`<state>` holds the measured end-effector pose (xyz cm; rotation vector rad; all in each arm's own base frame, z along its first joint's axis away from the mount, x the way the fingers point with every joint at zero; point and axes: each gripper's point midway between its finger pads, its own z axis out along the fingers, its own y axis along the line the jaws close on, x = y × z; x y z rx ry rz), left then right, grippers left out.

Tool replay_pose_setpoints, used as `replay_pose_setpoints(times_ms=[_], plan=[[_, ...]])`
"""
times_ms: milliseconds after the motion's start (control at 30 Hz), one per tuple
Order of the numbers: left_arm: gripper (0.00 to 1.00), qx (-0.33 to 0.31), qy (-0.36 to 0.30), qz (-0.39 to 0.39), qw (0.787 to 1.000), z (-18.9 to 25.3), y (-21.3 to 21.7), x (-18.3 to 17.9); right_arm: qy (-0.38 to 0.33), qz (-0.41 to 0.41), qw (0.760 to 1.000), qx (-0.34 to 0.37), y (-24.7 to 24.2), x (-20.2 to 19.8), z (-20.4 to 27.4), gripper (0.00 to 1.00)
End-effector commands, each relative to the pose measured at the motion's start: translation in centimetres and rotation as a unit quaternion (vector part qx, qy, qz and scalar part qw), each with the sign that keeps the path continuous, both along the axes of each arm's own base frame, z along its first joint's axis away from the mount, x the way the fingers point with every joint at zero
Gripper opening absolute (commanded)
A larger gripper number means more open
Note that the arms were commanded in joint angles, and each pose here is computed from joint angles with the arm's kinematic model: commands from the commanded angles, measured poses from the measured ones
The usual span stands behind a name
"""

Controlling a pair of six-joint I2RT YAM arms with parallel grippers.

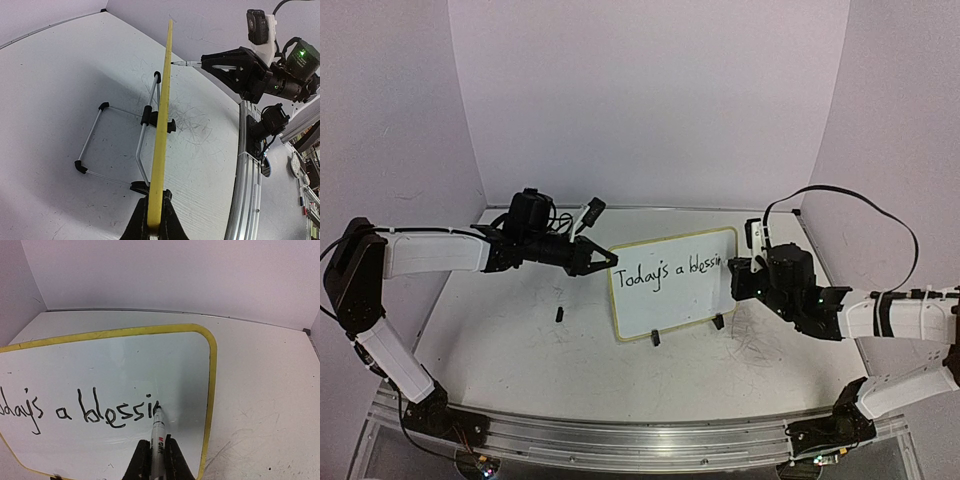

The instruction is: Write a sentence on the whiteboard

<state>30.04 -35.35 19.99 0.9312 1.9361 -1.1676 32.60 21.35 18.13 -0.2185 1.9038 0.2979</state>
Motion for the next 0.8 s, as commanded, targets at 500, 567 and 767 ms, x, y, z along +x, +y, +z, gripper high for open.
replay_pose_setpoints(times_ms=[500,567,767], plan=[[0.0,-0.016,-0.063,0.021,0.998,3.1,0.4,1.1,0.001,-0.014,1.0,0.006,0.0,0.4,0.5,0.0],[0.0,-0.015,-0.062,0.021,0.998,3.0,0.4,1.1,0.009,-0.009,1.0,0.004,0.1,0.2,-0.1,0.0],[0.0,-0.016,-0.061,0.02,0.998,3.0,0.4,1.1,0.024,-0.009,1.0,0.001,-0.2,-0.3,-1.2,0.0]])
